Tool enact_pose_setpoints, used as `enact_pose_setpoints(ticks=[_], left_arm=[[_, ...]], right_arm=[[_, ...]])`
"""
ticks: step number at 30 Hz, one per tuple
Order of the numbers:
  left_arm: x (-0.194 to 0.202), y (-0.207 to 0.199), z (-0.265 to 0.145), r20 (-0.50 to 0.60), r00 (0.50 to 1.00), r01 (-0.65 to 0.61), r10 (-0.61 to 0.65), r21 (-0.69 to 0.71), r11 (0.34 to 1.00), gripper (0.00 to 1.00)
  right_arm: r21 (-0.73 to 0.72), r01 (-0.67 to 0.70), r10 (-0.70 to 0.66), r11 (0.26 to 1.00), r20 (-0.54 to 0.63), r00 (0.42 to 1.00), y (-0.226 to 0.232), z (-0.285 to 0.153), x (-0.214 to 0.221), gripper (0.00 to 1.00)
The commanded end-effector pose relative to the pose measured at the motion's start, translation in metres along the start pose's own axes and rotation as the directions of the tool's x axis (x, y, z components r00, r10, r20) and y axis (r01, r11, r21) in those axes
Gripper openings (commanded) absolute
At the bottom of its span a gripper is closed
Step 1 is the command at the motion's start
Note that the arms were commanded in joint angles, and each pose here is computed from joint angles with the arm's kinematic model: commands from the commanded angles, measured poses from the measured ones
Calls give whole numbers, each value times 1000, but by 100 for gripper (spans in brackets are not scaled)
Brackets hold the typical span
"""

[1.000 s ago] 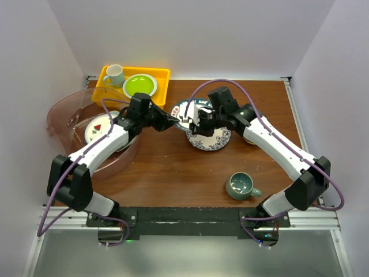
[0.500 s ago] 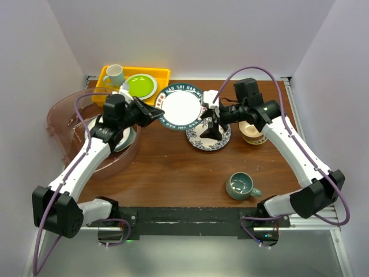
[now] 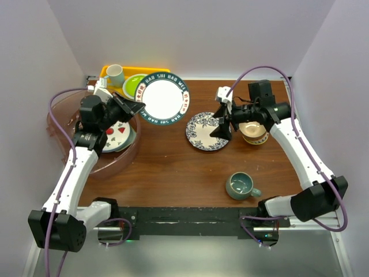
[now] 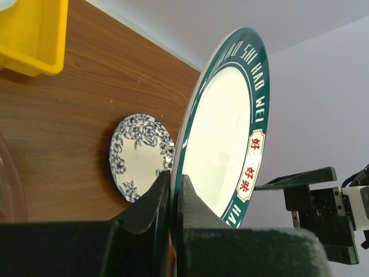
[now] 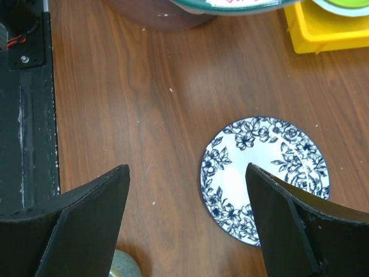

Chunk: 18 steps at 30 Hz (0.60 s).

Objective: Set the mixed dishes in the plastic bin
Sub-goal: Pick up the plate at the center of the board, then place the plate in the plastic bin.

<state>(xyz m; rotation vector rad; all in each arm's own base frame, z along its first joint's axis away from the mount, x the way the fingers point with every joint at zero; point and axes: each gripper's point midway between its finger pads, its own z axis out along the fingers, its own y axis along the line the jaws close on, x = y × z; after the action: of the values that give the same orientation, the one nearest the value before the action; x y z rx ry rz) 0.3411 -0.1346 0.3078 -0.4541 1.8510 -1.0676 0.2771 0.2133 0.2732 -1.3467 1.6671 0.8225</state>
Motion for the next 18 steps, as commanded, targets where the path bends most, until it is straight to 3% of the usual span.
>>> enact_pose_setpoints(ticks=[1,18], left_arm=[[-24,-33,-17,77,989,-131,123,107,986,0],[-46,-17,-36,132,971,-208,201,44,977,0]], right_arm=[[6,-13,13,1000,31,999,2,-4,-5,86],[19,-56,55,998,31,998,-2,-2,7,89]])
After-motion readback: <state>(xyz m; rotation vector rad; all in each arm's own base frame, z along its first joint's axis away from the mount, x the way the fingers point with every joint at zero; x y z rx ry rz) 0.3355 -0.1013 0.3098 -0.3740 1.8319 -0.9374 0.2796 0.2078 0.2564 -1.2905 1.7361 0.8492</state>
